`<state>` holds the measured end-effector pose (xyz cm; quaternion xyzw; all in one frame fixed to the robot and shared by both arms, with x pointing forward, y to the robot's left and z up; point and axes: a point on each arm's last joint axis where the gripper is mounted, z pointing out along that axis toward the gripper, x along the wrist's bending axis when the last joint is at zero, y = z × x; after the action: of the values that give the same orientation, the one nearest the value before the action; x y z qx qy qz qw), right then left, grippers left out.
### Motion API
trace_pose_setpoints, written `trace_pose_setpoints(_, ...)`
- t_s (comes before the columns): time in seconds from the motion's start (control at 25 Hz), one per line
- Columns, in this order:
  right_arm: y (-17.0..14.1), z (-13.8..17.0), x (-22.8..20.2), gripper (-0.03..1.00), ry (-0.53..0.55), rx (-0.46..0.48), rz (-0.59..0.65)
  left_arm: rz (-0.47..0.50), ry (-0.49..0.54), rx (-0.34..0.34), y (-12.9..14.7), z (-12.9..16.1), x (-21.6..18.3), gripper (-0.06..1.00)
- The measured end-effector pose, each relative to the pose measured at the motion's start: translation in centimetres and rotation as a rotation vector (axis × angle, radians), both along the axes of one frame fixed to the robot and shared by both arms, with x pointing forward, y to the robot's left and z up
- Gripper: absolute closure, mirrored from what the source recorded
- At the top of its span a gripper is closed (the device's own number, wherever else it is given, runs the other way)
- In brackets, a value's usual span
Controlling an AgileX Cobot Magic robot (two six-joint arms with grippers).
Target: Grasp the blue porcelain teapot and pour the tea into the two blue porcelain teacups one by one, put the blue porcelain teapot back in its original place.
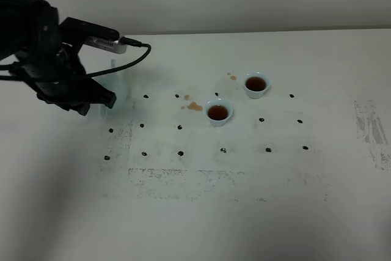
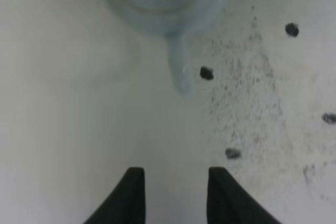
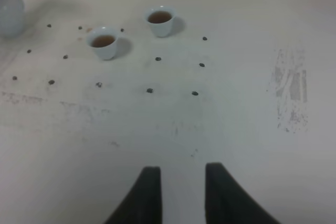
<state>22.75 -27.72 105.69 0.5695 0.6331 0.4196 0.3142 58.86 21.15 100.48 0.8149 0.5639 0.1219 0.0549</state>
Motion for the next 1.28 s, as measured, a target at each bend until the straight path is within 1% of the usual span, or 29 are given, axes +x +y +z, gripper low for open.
trace_pose_setpoints(0.2, 0.0, 0.0, 0.0, 0.73, 0.000, 0.000, 0.000, 0.077, -0.096, -0.009, 4.6, 3.6, -6.5, 0.63)
trace_pose_setpoints(0.32, 0.0, 0.0, 0.0, 0.73, 0.000, 0.000, 0.000, 0.140, -0.227, -0.018, 7.4, 6.6, -11.8, 0.63)
trace_pose_setpoints(0.36, 0.0, 0.0, 0.0, 0.73, 0.000, 0.000, 0.000, 0.167, -0.260, -0.017, 8.2, 7.1, -13.4, 0.63)
trace_pose_setpoints(0.44, 0.0, 0.0, 0.0, 0.73, 0.000, 0.000, 0.000, 0.228, -0.367, -0.013, 9.8, 8.6, -16.8, 0.63)
trace_pose_setpoints(0.56, 0.0, 0.0, 0.0, 0.73, 0.000, 0.000, 0.000, 0.305, -0.486, -0.004, 11.1, 9.5, -21.3, 0.63)
trace_pose_setpoints(0.6, 0.0, 0.0, 0.0, 0.73, 0.000, 0.000, 0.000, 0.325, -0.511, 0.000, 11.3, 9.6, -22.6, 0.63)
trace_pose_setpoints(0.68, 0.0, 0.0, 0.0, 0.73, 0.000, 0.000, 0.000, 0.359, -0.516, 0.000, 11.4, 9.2, -24.6, 0.63)
trace_pose_setpoints(0.72, 0.0, 0.0, 0.0, 0.73, 0.000, 0.000, 0.000, 0.370, -0.516, -0.012, 11.3, 8.8, -25.5, 0.63)
trace_pose_setpoints(0.84, 0.0, 0.0, 0.0, 0.73, 0.000, 0.000, 0.000, 0.376, -0.455, -0.048, 10.8, 6.9, -27.4, 0.63)
trace_pose_setpoints(0.96, 0.0, 0.0, 0.0, 0.73, 0.000, 0.000, 0.000, 0.375, -0.409, -0.104, 10.1, 5.1, -29.1, 0.63)
trace_pose_setpoints(1.04, 0.0, 0.0, 0.0, 0.73, 0.000, 0.000, 0.000, 0.354, -0.405, -0.155, 9.5, 4.3, -30.0, 0.63)
trace_pose_setpoints(1.08, 0.0, 0.0, 0.0, 0.73, 0.000, 0.000, 0.000, 0.338, -0.401, -0.167, 9.3, 3.9, -30.4, 0.63)
trace_pose_setpoints(1.16, 0.0, 0.0, 0.0, 0.73, 0.000, 0.000, 0.000, 0.313, -0.418, -0.184, 9.0, 3.5, -31.3, 0.63)
trace_pose_setpoints(1.28, 0.0, 0.0, 0.0, 0.73, 0.000, 0.000, 0.000, 0.307, -0.443, -0.195, 8.8, 3.4, -32.5, 0.63)
